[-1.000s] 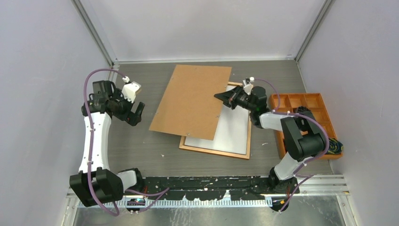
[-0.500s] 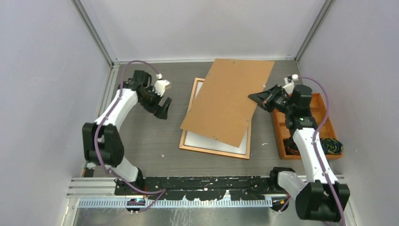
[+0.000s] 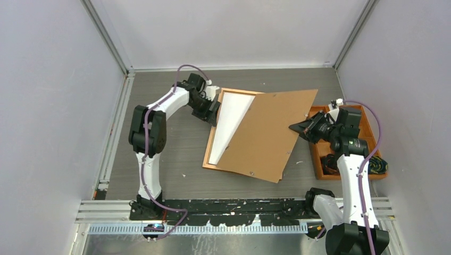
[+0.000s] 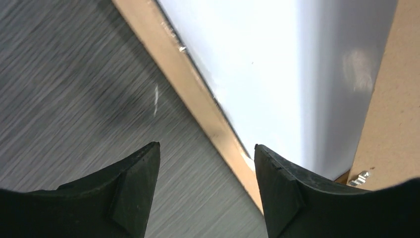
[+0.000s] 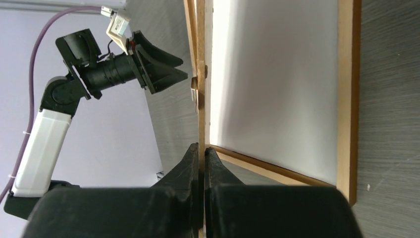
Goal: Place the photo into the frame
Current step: Move the photo frame to the center of the board, then place the photo frame item in the photo frame.
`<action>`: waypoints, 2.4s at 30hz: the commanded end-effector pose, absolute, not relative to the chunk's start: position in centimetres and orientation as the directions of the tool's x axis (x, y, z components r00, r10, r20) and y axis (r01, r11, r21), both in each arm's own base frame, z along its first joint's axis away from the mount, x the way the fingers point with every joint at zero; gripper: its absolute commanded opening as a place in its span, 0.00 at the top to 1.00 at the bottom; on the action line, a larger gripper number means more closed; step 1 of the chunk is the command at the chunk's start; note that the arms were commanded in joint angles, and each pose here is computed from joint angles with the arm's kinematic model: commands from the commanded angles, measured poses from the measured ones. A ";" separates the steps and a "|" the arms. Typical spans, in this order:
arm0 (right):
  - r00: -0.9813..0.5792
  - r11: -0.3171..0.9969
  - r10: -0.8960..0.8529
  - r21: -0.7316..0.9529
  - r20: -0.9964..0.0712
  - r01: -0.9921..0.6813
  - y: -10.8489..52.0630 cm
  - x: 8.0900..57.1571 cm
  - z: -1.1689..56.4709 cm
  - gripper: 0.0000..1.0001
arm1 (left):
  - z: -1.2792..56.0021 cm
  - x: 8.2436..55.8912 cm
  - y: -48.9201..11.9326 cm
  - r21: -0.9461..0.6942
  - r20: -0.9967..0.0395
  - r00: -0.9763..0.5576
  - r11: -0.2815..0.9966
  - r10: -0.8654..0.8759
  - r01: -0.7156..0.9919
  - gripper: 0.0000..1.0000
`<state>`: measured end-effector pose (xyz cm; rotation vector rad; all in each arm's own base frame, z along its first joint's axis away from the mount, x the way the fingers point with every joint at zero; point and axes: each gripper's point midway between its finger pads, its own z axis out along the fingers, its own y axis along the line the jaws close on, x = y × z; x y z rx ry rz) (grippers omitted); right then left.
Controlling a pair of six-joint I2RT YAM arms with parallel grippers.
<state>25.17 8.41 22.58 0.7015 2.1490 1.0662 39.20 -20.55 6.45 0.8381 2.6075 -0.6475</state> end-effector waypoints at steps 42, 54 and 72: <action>-0.772 0.439 0.517 0.889 -0.370 -0.132 14.9 30.6 24.3 0.99 | 3.9 39.5 -14.5 -0.262 -0.411 -0.803 0.788 0.432 0.558 0.66; -0.825 0.340 0.448 0.919 -0.345 -0.200 20.5 34.0 24.2 0.99 | 6.2 38.2 -7.3 -0.157 -0.421 -0.789 0.821 0.447 0.549 0.42; -0.870 0.330 0.375 0.923 -0.319 -0.197 22.5 37.0 22.1 0.99 | 17.0 36.3 -3.8 -0.219 -0.546 -0.776 0.841 0.315 0.494 0.00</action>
